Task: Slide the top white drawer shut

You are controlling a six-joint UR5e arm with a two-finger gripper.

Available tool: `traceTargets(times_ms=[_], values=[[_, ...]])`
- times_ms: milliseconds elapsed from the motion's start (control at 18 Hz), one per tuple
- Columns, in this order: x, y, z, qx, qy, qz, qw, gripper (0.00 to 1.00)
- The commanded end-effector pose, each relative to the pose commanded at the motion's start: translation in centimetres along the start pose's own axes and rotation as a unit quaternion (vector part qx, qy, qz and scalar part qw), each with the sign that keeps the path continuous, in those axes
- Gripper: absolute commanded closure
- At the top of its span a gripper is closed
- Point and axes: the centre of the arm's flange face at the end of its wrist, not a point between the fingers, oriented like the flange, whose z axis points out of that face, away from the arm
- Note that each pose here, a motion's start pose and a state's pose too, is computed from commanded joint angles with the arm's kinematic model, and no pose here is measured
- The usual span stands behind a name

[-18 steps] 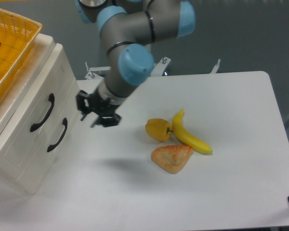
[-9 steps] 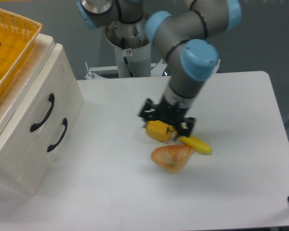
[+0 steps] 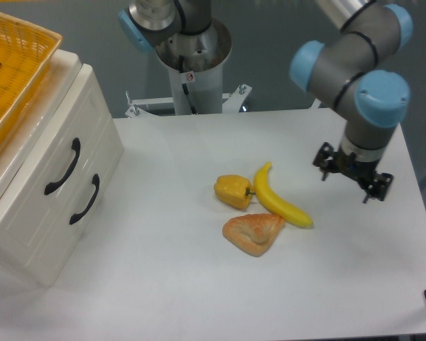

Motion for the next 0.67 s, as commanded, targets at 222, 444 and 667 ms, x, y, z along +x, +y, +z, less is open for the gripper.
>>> traceTargets(times_ms=[222,444,667], values=[[-0.7,0.3,-0.5,0.001,-0.008,0.021,0.9998,0.0],[-0.8,0.3,-0.5,0.013,-0.005,0.02,0.9997,0.0],[-0.9,1.1,-0.5,0.011,-0.002,0.021,0.9997,0.0]])
